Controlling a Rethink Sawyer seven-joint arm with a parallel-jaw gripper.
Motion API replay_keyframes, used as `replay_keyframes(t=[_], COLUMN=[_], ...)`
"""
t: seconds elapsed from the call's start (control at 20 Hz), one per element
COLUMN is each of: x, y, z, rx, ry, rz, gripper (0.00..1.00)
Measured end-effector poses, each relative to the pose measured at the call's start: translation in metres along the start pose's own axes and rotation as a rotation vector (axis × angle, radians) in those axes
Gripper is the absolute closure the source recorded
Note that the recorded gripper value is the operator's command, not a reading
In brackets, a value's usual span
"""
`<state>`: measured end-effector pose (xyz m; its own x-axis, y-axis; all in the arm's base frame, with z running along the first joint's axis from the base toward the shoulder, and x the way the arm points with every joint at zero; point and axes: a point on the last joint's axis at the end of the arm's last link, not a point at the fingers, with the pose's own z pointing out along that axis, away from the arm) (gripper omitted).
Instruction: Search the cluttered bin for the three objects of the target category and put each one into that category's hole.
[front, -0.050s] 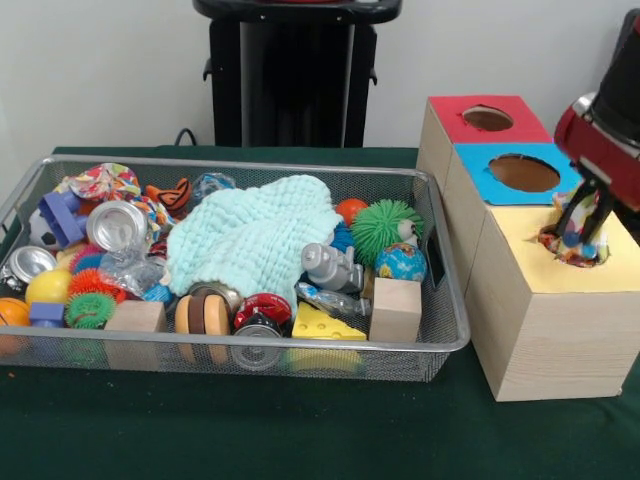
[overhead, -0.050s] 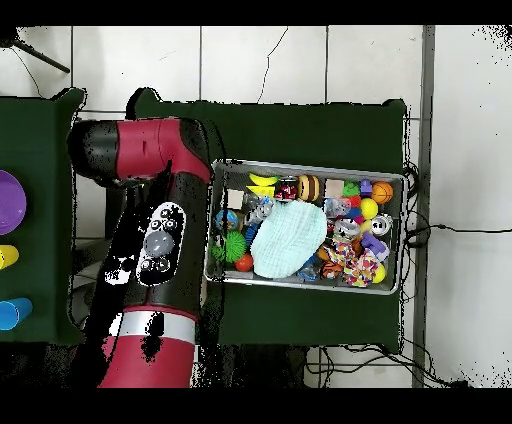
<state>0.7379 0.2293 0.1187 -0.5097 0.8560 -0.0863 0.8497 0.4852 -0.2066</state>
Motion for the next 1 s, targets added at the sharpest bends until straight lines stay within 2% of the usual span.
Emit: replay_keyframes(t=[0.2, 0.25, 0.35, 0.4, 0.7, 1.0], x=[-0.010, -0.015, -0.019, -0.026, -0.037, -0.039], y=[-0.001, -0.001, -0.001, 0.000, 0.000, -0.002], z=[-0.042, -0.058, -0.069, -0.086, -0.121, -0.125], rx=[-0.008, -0.022, -0.035, -0.062, -0.112, -0.113], ry=[0.010, 0.008, 0.004, -0.006, -0.035, -0.044], rz=[0.011, 0.016, 0.020, 0.026, 0.037, 0.041], gripper=[1.00, 1.00, 1.00, 1.00, 1.00, 1.00])
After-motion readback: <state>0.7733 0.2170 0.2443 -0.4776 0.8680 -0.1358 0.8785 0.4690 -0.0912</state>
